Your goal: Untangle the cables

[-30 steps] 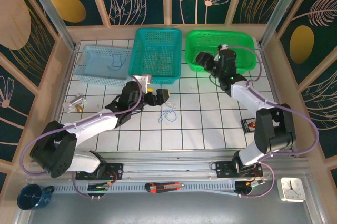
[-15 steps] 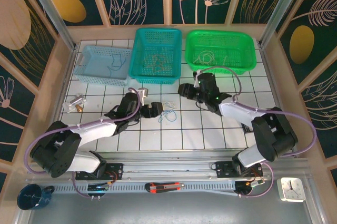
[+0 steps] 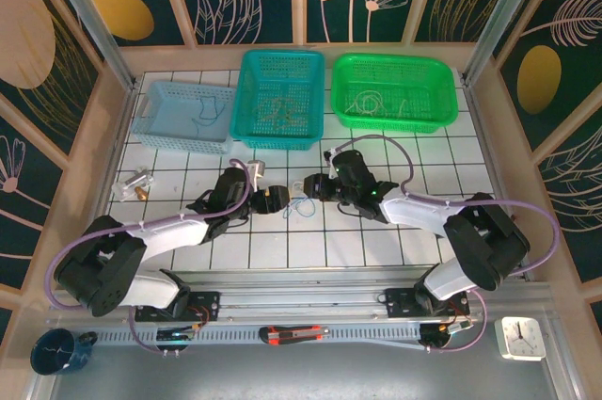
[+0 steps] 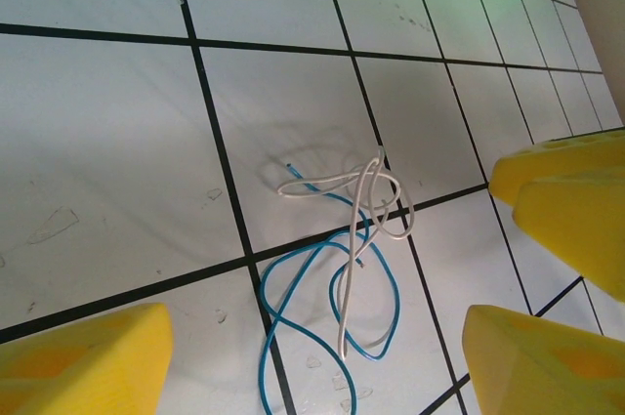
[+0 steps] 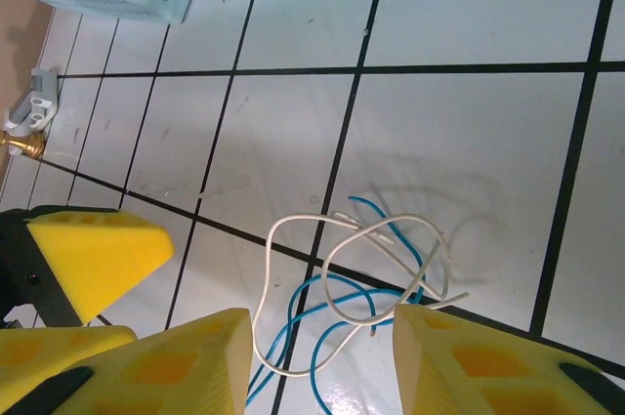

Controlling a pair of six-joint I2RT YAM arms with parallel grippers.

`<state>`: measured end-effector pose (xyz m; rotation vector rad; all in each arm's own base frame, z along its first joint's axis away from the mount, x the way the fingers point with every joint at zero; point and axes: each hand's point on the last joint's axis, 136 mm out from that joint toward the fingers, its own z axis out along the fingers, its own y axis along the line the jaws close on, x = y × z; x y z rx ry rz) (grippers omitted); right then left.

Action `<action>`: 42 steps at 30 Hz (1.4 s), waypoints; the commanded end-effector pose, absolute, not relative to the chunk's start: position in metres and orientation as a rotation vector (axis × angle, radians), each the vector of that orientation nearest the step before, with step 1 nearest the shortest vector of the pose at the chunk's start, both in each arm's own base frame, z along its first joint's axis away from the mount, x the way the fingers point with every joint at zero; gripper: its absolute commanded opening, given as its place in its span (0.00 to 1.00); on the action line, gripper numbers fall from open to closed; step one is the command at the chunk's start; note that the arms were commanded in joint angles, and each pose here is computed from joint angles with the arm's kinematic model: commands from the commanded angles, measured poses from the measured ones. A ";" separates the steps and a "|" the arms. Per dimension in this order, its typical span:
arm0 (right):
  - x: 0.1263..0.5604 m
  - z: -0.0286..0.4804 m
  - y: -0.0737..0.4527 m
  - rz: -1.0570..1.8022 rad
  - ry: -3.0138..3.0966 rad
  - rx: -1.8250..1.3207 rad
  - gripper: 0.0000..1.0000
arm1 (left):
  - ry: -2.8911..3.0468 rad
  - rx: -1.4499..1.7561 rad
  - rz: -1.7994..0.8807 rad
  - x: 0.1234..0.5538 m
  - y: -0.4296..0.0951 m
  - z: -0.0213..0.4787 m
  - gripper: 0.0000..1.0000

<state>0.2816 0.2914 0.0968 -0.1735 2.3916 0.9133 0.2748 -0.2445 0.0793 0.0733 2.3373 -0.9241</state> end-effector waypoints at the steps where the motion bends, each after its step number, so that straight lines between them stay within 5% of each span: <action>1: 0.282 0.085 0.291 0.871 2.400 -0.186 0.42 | 2.338 0.089 -0.947 0.281 -0.252 0.082 0.77; 22: 0.284 0.067 0.277 0.864 2.431 -0.106 0.38 | 2.382 0.221 -1.043 0.290 -0.284 0.063 0.61; 29: 0.286 0.069 0.269 0.882 2.417 -0.063 0.37 | 2.388 0.253 -1.042 0.299 -0.293 0.058 0.37; 36: 0.291 0.079 0.267 0.934 2.380 -0.028 0.36 | 2.381 0.284 -1.026 0.304 -0.298 0.058 0.01; 42: 0.295 0.089 0.272 0.998 2.342 -0.026 0.37 | 2.300 0.323 -1.054 0.303 -0.298 0.088 0.00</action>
